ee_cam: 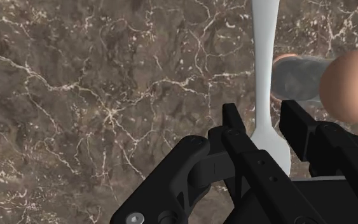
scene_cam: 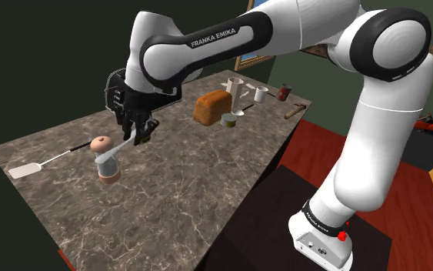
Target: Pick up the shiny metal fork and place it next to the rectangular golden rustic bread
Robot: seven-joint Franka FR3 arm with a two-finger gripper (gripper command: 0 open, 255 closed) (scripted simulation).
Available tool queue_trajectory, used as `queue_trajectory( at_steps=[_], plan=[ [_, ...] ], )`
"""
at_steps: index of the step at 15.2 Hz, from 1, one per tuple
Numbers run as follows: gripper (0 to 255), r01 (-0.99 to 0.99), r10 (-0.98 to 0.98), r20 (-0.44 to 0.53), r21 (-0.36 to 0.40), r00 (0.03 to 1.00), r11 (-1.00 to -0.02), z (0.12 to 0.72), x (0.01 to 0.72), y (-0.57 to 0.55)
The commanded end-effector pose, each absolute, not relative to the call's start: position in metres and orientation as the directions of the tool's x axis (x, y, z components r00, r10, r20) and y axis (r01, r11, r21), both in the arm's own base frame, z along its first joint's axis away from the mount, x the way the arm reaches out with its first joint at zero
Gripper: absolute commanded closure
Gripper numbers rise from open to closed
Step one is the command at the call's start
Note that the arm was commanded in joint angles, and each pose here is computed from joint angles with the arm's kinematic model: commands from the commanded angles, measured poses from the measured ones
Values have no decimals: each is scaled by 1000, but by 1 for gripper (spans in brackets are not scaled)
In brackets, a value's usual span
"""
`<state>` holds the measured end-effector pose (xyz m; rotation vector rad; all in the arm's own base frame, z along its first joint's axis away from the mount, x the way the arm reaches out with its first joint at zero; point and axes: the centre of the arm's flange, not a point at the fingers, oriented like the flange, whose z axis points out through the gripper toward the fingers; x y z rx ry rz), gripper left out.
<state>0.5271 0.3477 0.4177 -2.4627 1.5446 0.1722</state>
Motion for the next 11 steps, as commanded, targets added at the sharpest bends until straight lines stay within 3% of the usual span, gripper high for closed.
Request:
queue_trajectory(
  at_steps=[1,11],
  plan=[
    [255,-899,-872,-219,-130,438,-419,418,528,323],
    [255,-899,-872,-219,-130,438,-419,418,534,192]
  ],
)
